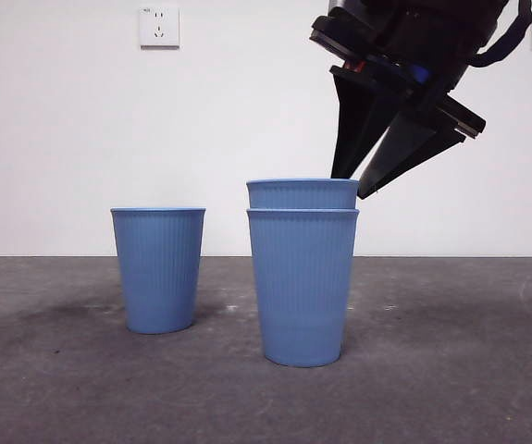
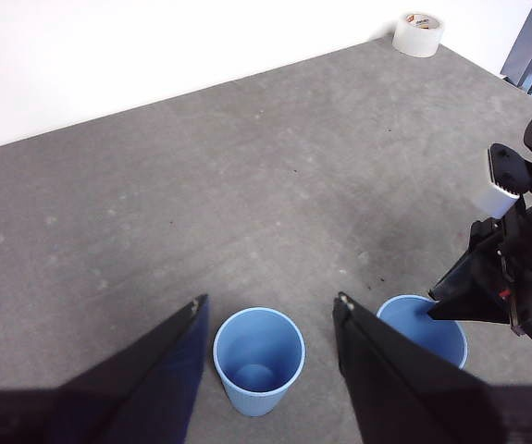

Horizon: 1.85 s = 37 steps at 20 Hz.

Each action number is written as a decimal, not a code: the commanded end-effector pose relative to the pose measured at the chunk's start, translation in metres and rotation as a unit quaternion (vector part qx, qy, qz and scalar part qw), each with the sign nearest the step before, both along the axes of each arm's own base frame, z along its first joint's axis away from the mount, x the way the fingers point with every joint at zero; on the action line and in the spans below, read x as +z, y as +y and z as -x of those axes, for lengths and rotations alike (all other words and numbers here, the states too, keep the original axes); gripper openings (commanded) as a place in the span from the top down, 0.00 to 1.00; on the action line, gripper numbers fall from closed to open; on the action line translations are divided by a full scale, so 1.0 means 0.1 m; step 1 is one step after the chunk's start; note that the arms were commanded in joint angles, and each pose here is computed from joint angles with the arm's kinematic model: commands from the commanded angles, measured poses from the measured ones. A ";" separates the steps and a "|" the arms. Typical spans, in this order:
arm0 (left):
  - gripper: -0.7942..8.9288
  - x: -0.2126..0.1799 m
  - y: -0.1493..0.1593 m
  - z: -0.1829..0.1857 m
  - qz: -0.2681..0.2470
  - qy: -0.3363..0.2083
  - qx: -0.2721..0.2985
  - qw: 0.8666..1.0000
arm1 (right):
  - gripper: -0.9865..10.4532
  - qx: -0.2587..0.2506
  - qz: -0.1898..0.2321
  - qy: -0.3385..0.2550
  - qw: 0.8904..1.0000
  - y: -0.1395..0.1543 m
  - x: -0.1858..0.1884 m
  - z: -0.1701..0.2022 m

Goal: Pick up the cup on the top,put the cup on the left,pick up the cup in the middle,put the cup on the right

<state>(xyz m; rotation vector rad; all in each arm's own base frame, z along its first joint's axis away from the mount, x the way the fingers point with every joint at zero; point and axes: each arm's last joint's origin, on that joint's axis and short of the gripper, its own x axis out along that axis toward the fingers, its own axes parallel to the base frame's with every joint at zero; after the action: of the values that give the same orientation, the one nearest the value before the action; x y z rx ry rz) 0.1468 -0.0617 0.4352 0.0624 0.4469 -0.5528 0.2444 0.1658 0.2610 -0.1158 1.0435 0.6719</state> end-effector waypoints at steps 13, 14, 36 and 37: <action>0.68 0.00 0.00 0.00 0.002 -0.001 0.001 1.000 | 0.92 -0.007 -0.005 0.003 1.000 0.02 -0.01 -0.01; 0.68 0.00 0.00 0.00 0.002 0.000 0.001 1.000 | 0.92 -0.009 -0.007 0.001 1.000 0.02 -0.01 -0.01; 0.68 -0.02 0.00 0.01 -0.003 0.005 -0.001 1.000 | 0.92 -0.128 -0.017 -0.145 0.981 -0.78 1.07 0.45; 0.68 -0.02 0.00 0.01 -0.004 0.005 -0.001 1.000 | 0.92 -0.140 -0.006 -0.130 0.982 -0.85 1.01 0.36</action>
<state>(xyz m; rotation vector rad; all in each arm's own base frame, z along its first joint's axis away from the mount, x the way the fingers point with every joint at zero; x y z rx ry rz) 0.1463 -0.0615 0.4341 0.0639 0.4595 -0.5525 0.2051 0.0818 0.3651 -0.0258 0.7828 0.3960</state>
